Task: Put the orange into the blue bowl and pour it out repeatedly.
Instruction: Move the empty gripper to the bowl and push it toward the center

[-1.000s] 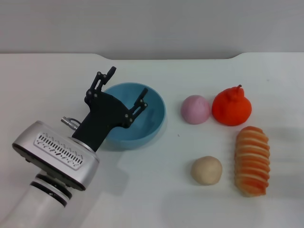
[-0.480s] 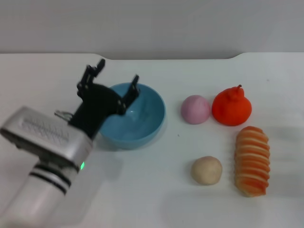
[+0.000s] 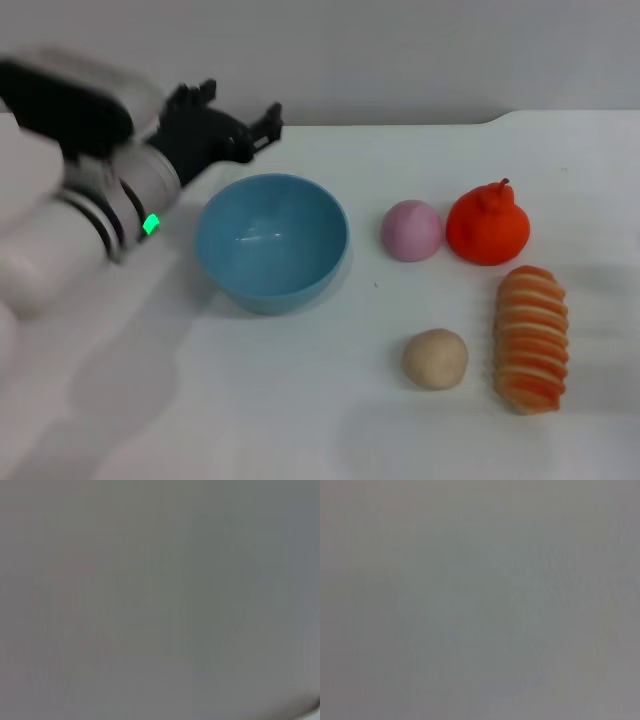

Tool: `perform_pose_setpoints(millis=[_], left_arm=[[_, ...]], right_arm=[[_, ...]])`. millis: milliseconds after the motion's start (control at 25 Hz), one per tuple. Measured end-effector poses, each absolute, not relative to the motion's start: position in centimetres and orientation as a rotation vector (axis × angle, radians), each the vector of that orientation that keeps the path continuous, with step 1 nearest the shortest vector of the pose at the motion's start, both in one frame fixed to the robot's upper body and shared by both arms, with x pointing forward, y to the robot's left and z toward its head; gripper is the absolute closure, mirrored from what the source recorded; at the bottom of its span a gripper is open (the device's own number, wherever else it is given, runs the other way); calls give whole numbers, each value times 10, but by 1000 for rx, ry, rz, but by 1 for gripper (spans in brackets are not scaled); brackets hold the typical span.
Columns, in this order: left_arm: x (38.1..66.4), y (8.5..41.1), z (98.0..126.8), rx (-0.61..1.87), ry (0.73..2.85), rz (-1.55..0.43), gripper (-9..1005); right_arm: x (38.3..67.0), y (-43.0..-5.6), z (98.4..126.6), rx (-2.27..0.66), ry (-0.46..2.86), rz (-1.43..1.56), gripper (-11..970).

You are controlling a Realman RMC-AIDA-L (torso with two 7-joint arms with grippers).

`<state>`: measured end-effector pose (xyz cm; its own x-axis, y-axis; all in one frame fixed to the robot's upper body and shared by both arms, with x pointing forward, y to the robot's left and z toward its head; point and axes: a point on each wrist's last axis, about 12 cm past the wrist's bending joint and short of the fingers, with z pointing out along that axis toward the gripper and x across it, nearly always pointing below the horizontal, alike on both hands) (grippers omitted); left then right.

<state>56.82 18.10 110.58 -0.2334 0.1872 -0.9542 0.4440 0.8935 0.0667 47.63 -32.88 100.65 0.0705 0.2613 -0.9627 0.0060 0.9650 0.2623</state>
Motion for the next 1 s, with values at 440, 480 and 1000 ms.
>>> perform_pose_setpoints(millis=[440, 480, 1000], left_arm=[[588, 229, 1146, 653, 2132, -357, 213], [588, 231, 1143, 657, 2141, -351, 214], [593, 225, 1109, 667, 2262, -369, 227]], right_arm=[[481, -328, 1009, 209, 1483, 200, 369], [481, -328, 1009, 209, 1483, 200, 369], [482, -328, 1009, 208, 1483, 199, 367]])
